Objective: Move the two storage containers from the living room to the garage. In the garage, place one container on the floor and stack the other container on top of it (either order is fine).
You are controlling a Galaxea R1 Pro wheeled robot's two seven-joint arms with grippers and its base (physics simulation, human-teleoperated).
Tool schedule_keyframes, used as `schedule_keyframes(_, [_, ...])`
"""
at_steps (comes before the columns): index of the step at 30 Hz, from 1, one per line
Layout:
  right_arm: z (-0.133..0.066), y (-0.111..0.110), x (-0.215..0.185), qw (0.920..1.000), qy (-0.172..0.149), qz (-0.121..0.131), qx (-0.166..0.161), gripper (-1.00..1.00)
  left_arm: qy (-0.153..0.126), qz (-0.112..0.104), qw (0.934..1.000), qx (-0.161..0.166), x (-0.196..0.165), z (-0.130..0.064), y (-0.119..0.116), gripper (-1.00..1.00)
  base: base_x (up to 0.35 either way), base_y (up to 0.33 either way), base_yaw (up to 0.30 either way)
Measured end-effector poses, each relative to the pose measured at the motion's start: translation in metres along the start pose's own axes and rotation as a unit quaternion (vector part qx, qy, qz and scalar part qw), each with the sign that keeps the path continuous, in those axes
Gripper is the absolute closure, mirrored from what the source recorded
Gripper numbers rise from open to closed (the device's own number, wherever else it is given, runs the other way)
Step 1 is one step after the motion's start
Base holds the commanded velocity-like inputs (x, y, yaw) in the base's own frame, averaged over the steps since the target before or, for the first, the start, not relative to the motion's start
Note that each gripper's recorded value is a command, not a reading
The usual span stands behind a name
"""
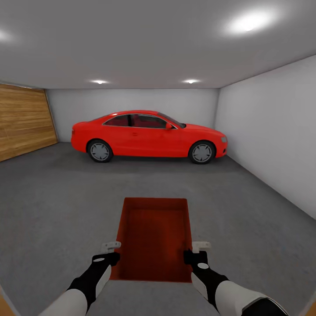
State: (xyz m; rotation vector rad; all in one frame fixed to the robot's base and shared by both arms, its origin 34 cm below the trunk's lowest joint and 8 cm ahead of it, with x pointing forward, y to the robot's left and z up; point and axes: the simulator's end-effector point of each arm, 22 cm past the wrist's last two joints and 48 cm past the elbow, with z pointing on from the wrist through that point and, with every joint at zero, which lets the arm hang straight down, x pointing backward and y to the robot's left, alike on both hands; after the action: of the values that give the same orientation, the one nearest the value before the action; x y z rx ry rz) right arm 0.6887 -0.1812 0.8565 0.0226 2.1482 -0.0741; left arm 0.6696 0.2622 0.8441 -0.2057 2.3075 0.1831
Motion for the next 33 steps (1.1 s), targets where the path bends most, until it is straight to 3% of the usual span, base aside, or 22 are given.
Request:
schedule_keyframes(7, [0.000,0.000,0.000,1.0000,0.000,0.000,0.000,1.00,0.000,0.000,1.0000,0.000,0.000,0.000,0.000,1.00,0.322,0.091,0.000])
schedule_keyframes(14, [0.000,0.002,0.004,1.0000,0.005,0.002,0.000,1.00,0.002,-0.001,1.0000,0.000,0.002,0.001,0.001,1.00,0.000,0.000,0.000])
schedule_keyframes(33, [0.001,-0.006,0.004,1.0000,0.005,-0.004,0.004,1.00,0.022,-0.077,0.9967,0.015,0.011,0.000,-0.007,1.00,0.057,-0.015,0.000])
